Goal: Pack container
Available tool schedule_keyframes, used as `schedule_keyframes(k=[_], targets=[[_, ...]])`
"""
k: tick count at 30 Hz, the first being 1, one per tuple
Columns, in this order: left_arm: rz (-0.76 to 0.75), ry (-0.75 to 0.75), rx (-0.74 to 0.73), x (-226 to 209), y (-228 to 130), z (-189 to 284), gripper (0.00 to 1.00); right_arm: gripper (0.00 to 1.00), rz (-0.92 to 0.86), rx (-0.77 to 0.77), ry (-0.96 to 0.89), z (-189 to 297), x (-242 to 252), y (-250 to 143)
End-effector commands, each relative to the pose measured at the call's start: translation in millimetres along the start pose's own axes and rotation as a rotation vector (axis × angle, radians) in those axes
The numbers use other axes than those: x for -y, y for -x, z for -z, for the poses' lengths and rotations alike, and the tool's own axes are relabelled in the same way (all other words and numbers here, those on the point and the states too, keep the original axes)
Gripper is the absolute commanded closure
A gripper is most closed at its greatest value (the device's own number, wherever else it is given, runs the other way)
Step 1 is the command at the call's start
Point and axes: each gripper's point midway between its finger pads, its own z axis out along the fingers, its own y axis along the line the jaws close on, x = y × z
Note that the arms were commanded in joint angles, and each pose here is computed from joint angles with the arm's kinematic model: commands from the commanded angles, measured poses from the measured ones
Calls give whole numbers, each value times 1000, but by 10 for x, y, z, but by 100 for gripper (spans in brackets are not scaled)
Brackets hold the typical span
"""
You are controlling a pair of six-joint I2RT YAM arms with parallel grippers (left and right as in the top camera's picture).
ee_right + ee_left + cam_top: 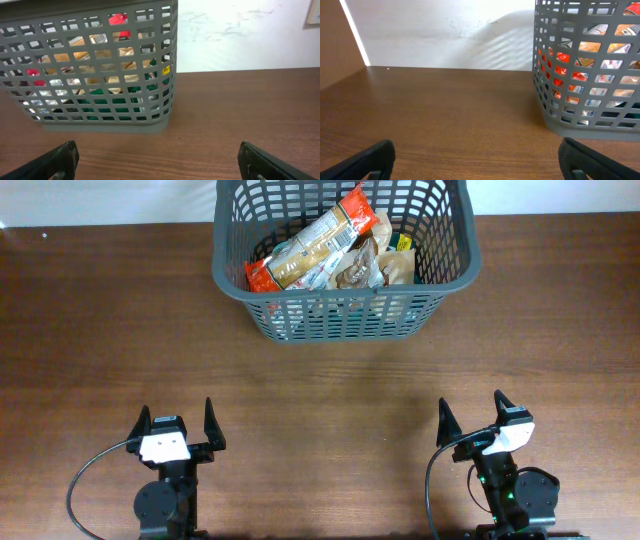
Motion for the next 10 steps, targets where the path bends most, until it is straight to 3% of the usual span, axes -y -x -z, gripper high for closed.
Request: schedule_keyframes(k=[1,10], targets=[[13,-14,3,27,-13,0,1,1,-3,-1,0,2,-5,-17],[13,-14,3,26,-13,0,1,1,-3,-1,0,2,-5,-17]])
